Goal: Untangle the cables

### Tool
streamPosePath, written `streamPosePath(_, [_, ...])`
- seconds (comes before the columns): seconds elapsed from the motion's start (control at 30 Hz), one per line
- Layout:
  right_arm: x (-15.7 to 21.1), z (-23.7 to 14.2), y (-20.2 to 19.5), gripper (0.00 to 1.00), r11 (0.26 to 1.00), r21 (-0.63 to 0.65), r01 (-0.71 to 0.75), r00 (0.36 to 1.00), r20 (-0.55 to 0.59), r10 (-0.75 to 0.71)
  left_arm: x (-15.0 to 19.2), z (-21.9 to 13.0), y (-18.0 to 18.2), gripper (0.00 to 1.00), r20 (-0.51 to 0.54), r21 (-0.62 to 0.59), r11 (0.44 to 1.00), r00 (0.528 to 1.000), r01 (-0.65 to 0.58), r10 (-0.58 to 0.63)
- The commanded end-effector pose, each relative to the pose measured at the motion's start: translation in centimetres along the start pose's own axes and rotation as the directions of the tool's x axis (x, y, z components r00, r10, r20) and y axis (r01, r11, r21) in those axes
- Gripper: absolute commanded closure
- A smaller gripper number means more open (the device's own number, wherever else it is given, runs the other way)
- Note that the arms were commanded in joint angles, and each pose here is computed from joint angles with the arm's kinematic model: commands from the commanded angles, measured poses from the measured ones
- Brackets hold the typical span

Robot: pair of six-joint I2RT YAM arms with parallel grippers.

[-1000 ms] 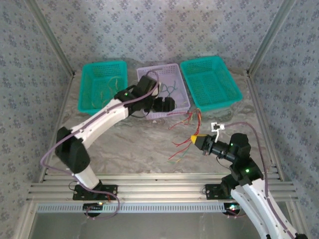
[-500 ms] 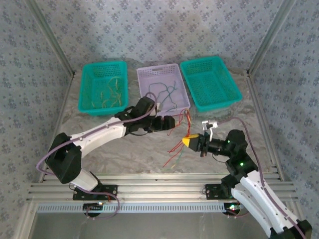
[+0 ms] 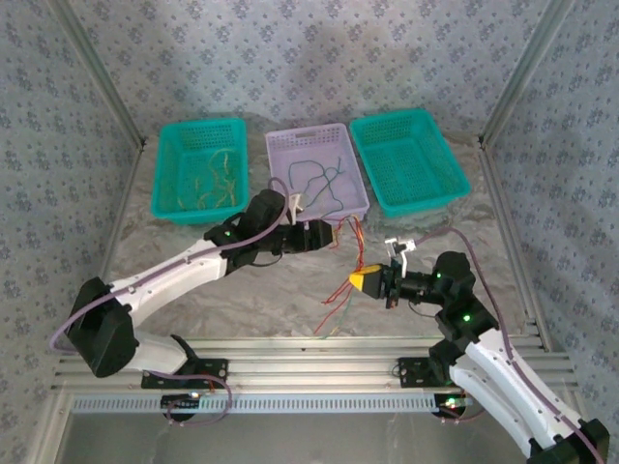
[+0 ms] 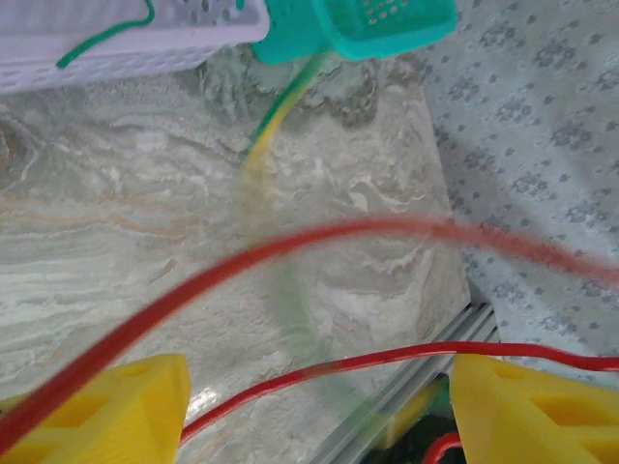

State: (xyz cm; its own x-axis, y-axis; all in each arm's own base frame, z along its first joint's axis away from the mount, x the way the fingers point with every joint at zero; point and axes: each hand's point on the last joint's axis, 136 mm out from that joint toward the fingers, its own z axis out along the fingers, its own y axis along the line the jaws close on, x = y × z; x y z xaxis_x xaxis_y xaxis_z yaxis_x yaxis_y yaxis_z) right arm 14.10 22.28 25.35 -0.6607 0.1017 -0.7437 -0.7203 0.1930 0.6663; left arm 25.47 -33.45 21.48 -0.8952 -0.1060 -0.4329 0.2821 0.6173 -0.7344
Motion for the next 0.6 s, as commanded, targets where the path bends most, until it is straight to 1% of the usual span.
streamPosePath(0.0, [-0.5,0.0,1.5,1.0,0.997,-0.047,0.057,0.998,0.015,-0.057,-0.5,-0.3,-0.4,0.27,0.038,0.044,0.999,0.999,-0.009,0.007])
streamPosePath(0.07, [-0.3,0.1,1.6,1.0,0.997,-0.057,0.059,0.998,0.006,-0.059,-0.4,-0.2,-0.8,0.27,0.05,0.086,0.996,0.999,-0.009,0.005])
streamPosePath(0.2, [0.0,0.5,2.2,1.0,0.994,-0.084,0.066,0.998,-0.006,-0.067,-0.1,0.5,-1.6,0.26,0.023,0.128,0.991,0.999,-0.036,0.033])
streamPosePath(0.3, [0.1,0.7,2.3,1.0,0.994,-0.087,0.072,0.997,-0.015,-0.074,0.1,1.0,-2.3,0.28,0.006,0.177,0.984,0.999,-0.032,0.031])
streamPosePath(0.37, [0.2,0.8,2.3,1.0,0.994,-0.086,0.073,0.997,-0.02,-0.075,0.3,1.3,-2.6,0.31,-0.005,0.202,0.979,1.0,-0.025,0.026])
streamPosePath(0.4, [0.2,0.8,2.3,1.0,0.994,-0.085,0.074,0.997,-0.02,-0.076,0.4,1.4,-2.5,0.36,-0.01,0.205,0.978,1.0,-0.022,0.025])
streamPosePath(0.5, [0.3,0.8,2.2,1.0,0.994,-0.081,0.068,0.997,-0.024,-0.07,0.7,1.6,-2.3,0.58,-0.017,0.197,0.98,1.0,-0.019,0.023])
streamPosePath(0.57, [0.4,0.7,2.2,1.0,0.995,-0.076,0.064,0.998,-0.024,-0.066,0.7,1.5,-1.8,0.67,-0.014,0.181,0.983,1.0,-0.017,0.019])
